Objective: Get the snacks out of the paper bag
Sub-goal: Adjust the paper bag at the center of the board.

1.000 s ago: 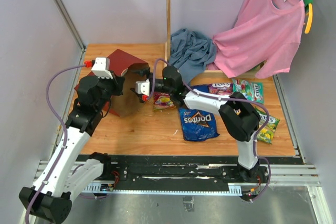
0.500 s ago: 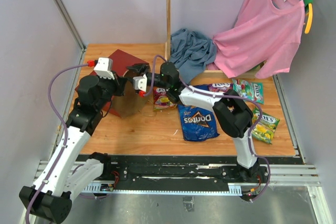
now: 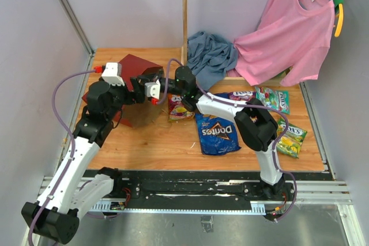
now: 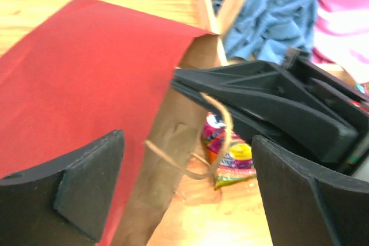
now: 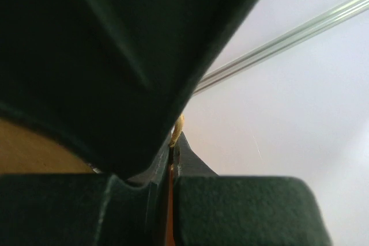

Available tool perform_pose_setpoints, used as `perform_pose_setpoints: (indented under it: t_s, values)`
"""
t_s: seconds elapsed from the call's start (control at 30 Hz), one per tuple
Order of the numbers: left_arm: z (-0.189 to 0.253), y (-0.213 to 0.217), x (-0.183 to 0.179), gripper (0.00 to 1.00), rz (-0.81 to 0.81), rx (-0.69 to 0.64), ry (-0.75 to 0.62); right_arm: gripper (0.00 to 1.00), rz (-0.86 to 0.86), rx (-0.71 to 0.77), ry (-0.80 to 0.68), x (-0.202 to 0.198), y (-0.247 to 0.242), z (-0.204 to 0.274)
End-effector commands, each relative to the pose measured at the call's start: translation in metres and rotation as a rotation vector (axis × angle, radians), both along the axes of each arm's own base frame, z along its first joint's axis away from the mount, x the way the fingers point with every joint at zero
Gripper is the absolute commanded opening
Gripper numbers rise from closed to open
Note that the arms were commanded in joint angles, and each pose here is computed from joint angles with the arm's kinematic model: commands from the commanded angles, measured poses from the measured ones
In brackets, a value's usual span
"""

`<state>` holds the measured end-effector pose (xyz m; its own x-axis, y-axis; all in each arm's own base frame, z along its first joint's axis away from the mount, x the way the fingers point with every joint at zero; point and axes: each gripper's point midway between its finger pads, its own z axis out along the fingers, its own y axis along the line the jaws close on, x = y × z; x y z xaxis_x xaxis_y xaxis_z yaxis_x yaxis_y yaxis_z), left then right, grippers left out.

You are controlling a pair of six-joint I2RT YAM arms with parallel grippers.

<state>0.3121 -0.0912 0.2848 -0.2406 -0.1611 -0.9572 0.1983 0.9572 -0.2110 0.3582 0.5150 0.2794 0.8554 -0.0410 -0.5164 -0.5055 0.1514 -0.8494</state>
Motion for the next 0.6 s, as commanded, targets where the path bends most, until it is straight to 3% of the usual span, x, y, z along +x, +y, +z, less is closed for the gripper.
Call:
perform_pose_setpoints:
  t_s: [0.0,0.17,0.33,0.47,0.57]
  values:
    - [0.021,0.034,0.003,0.99,0.22,-0.051,-0.013,0.01,-0.07,0.047,0.017,0.015,-0.008,0.011]
    - [0.03,0.031,-0.017,1.0,0.252,-0.289,-0.039,0.01,-0.226,0.12,0.09,0.038,-0.018,0.013]
    - [0.01,0.034,-0.038,1.0,0.325,-0.537,0.007,0.01,-0.375,0.131,0.128,0.059,-0.025,0.004]
    - [-0.003,0.049,-0.055,1.0,0.394,-0.565,-0.007,0.01,-0.511,0.163,0.207,0.077,-0.036,0.002]
    - [-0.024,0.055,-0.062,1.0,0.448,-0.541,0.063,0.01,-0.545,0.155,0.261,0.08,-0.039,-0.001]
